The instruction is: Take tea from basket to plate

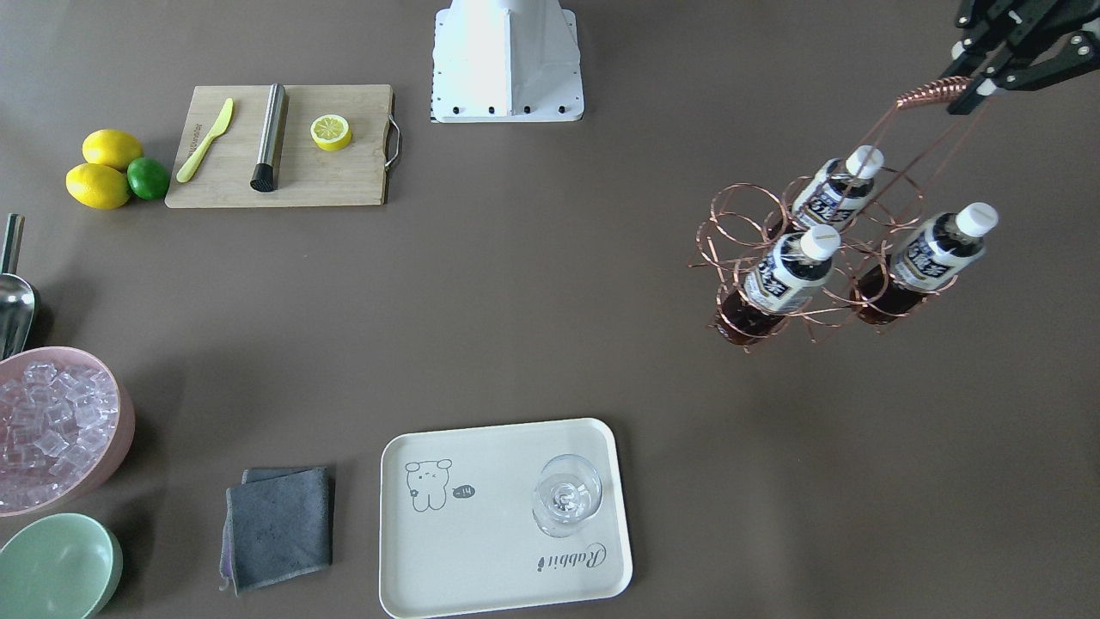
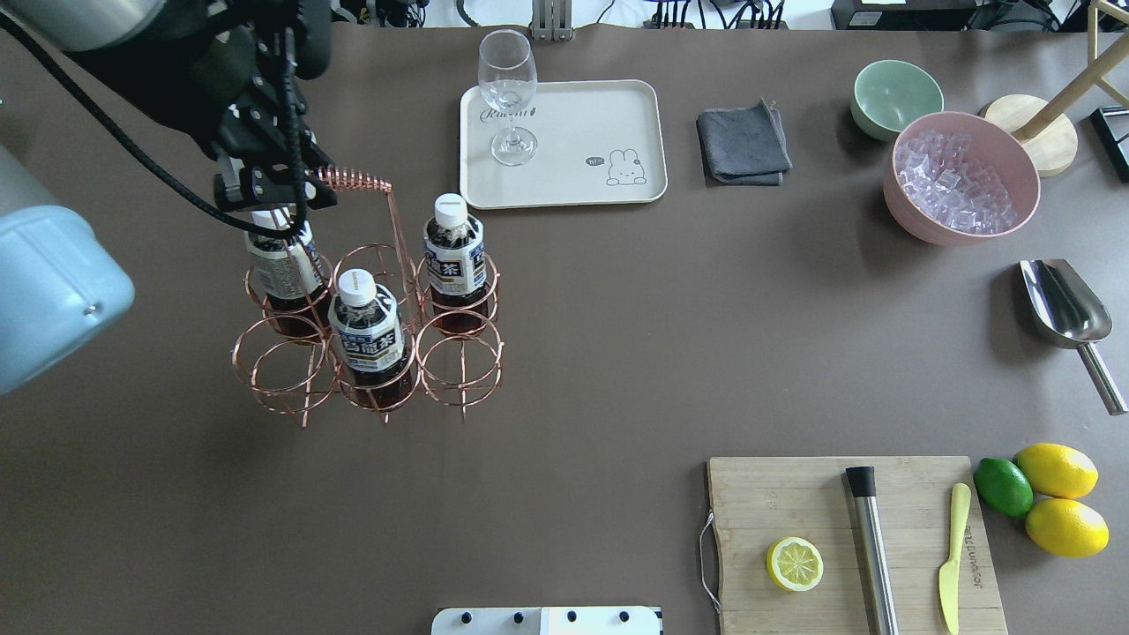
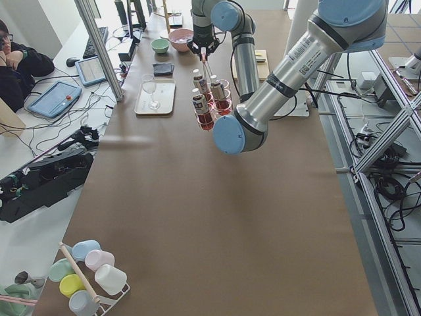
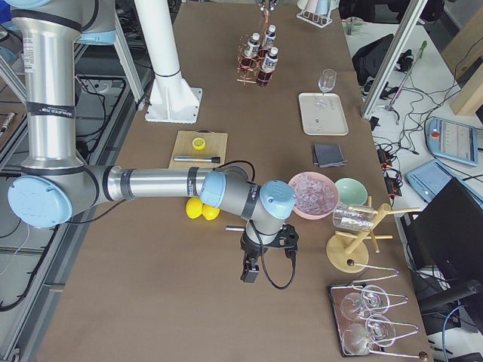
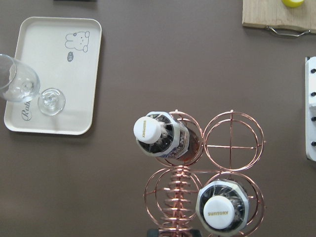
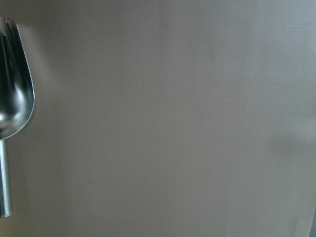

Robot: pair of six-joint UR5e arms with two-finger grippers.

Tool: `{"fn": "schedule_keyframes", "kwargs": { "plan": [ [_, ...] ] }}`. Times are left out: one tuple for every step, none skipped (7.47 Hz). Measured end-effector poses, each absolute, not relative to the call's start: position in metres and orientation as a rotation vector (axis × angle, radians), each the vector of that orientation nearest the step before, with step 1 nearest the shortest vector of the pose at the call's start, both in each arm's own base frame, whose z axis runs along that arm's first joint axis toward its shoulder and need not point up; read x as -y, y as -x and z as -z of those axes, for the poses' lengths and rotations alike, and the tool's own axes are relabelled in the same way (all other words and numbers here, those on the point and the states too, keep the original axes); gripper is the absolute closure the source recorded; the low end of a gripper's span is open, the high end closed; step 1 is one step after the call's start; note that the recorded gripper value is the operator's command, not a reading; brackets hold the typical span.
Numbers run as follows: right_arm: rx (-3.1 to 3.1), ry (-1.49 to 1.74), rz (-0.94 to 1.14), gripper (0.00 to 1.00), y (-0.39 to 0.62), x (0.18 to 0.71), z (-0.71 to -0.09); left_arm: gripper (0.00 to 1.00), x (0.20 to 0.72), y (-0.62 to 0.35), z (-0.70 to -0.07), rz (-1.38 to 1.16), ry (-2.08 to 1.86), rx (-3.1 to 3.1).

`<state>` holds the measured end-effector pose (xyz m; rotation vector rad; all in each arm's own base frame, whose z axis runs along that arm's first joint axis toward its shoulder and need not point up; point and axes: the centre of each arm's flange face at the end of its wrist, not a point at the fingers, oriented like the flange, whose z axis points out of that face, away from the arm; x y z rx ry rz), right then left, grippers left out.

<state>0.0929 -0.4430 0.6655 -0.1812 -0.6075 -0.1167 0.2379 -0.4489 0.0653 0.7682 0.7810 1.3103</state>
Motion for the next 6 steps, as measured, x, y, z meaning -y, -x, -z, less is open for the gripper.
{"fn": "schedule_keyframes", "kwargs": {
  "plan": [
    [0.602,0.18,0.114,0.0,-0.093,0.444,-0.664,1.0,0.447,-0.27,-0.052,-1.304,-0.782,-0.799],
    [0.596,0.178,0.109,0.0,-0.094,0.445,-0.662,1.0,0.448,-0.291,-0.043,-1.301,-0.788,-0.814],
    [0.594,0.177,0.106,0.0,-0.094,0.446,-0.661,1.0,0.451,-0.309,-0.033,-1.305,-0.787,-0.817],
    [0.593,0.178,0.105,0.0,-0.094,0.446,-0.661,1.0,0.454,-0.327,-0.02,-1.31,-0.787,-0.808],
    [0.592,0.178,0.104,0.0,-0.094,0.446,-0.661,1.0,0.451,-0.345,-0.006,-1.299,-0.777,-0.81],
    [0.592,0.18,0.103,0.0,-0.094,0.446,-0.661,1.0,0.443,-0.362,0.006,-1.286,-0.766,-0.818]
  ]
}}
